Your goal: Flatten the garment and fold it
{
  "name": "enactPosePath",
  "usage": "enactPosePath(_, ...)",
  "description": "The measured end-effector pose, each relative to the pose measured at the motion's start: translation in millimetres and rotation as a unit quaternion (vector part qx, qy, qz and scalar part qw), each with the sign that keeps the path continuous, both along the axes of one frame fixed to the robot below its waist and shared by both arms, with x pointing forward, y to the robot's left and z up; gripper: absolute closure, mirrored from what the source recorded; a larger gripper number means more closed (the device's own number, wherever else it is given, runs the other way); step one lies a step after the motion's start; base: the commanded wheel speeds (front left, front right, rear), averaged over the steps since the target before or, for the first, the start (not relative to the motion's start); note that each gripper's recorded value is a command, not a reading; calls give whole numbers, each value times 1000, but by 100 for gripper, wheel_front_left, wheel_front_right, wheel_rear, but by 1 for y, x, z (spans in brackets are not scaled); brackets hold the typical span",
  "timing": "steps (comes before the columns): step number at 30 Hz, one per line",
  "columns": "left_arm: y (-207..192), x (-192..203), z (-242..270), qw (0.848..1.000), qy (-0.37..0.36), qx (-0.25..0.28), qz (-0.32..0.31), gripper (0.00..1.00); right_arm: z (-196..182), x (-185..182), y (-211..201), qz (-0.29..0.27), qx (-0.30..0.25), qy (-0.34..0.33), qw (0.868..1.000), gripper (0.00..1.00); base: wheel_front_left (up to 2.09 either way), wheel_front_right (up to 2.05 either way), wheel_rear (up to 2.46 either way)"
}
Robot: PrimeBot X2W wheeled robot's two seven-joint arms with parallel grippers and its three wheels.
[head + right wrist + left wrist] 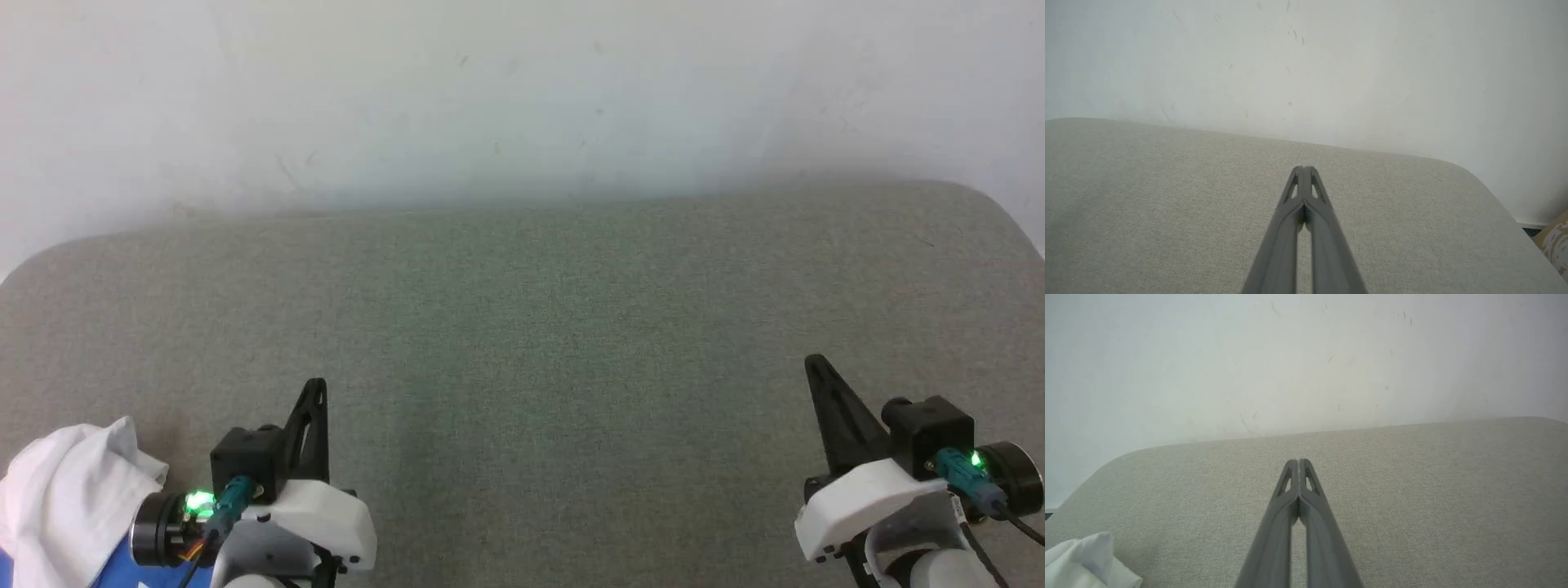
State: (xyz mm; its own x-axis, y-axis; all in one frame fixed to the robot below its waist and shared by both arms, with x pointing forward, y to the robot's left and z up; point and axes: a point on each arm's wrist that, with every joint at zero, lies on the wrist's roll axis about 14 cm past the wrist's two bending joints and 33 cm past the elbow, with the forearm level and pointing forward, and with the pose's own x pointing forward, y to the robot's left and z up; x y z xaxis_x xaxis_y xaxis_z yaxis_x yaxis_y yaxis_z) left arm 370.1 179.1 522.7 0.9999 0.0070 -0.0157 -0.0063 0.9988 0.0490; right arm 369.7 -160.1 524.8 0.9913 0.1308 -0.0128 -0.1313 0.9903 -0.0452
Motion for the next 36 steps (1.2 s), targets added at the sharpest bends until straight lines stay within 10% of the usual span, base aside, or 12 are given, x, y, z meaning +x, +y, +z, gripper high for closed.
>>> enactPosePath(35, 0, 0, 0, 1000, 0, 0, 0, 100, 0, 0, 0, 0, 0, 0, 1000, 100, 0, 0, 0)
enactPosePath(36, 0, 0, 0, 1000, 0, 0, 0, 0, 0, 0, 0, 0, 0, 0, 1000, 0, 0, 0, 0)
